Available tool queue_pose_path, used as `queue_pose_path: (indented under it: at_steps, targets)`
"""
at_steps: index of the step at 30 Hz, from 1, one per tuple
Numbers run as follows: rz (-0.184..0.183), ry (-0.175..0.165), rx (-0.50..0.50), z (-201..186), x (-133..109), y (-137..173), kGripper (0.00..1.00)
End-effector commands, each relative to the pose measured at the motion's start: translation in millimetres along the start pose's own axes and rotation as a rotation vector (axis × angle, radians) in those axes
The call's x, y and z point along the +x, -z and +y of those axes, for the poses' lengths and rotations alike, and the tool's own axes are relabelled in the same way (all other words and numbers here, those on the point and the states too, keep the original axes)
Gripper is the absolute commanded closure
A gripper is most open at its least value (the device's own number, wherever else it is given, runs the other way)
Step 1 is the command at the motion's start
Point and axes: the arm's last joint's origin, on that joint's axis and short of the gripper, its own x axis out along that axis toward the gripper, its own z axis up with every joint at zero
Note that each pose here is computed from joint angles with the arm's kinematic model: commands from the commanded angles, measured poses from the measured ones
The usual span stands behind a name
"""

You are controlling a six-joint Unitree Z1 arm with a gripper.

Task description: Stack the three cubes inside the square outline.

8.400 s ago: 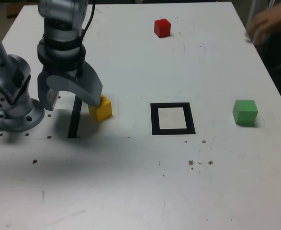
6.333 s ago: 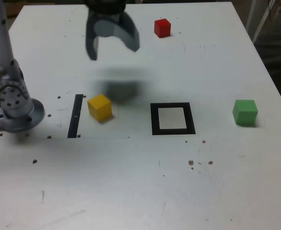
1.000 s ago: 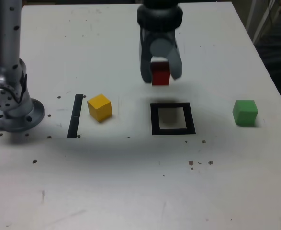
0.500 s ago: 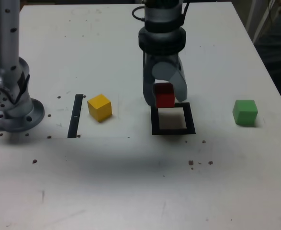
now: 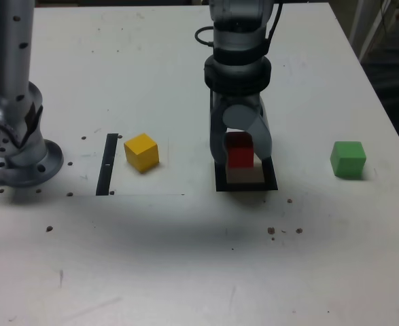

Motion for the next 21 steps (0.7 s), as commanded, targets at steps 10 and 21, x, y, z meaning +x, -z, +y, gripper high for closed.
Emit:
queue_pose_path:
  at_steps: [10, 21]
  targets:
    - [0.019, -0.001, -0.006, 1.4, 19.4, -5.0, 0.72]
    - [0.012, 0.000, -0.015, 6.4, 30.7, -3.7, 0.01]
